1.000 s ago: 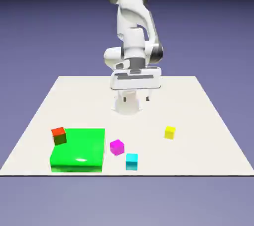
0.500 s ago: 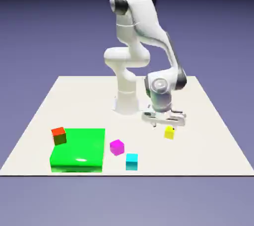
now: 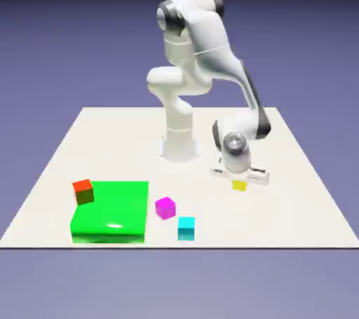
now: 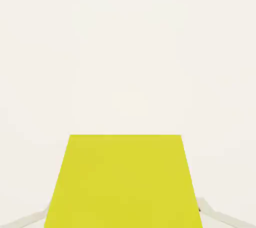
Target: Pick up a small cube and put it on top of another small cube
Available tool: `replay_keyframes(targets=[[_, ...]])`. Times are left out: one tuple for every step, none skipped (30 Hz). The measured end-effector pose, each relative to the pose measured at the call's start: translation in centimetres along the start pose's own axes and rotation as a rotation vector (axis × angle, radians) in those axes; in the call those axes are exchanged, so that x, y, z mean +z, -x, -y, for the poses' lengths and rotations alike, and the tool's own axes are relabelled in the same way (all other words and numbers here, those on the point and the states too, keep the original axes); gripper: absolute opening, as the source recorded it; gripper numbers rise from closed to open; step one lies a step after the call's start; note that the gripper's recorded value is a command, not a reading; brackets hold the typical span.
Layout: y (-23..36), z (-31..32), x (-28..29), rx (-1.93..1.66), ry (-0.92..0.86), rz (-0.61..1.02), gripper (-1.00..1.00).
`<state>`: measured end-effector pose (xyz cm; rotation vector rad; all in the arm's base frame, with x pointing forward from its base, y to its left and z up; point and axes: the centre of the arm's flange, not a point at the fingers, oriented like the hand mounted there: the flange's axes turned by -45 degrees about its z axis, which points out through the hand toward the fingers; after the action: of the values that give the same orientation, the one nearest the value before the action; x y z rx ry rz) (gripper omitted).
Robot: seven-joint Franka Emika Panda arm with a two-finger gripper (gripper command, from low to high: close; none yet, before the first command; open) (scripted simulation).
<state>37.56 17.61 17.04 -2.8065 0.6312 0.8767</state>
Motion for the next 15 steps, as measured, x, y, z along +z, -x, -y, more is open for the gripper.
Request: replay_keyframes(targets=[[-1.8, -0.5, -1.7, 0.058, -0.041, 0.001, -1.0], [-3.6, -1.2, -3.5, 0.115, -0.082, 0.001, -1.0], [-5.3, -2.1, -5.2, 0.173, -0.122, 0.001, -1.0], [-7.1, -3.2, -7.0, 0.23, -0.162, 0.001, -1.0], [-8.8, -4.4, -8.7, 0.286, -0.201, 0.001, -1.0], [-10.4, -5.8, -10.5, 0.343, -0.24, 0.001, -1.0], [-12.0, -7.4, -12.1, 0.399, -0.278, 0.001, -1.0], [-13.5, -9.2, -13.8, 0.455, -0.316, 0.0, -1.0], [-15.0, -11.1, -15.4, 0.511, -0.354, -0.001, -1.0], [-16.3, -13.2, -17.0, 0.566, -0.391, -0.002, -1.0], [-16.9, -14.2, -17.8, 0.592, -0.409, -0.002, -1.0], [-16.9, -14.2, -17.8, 0.592, -0.409, -0.002, -1.0], [-17.5, -13.6, -16.0, 0.591, -0.41, -0.002, -1.0], [-18.0, -13.1, -14.2, 0.591, -0.41, -0.002, -1.0], [-18.5, -12.6, -12.4, 0.592, -0.409, -0.002, -1.0]])
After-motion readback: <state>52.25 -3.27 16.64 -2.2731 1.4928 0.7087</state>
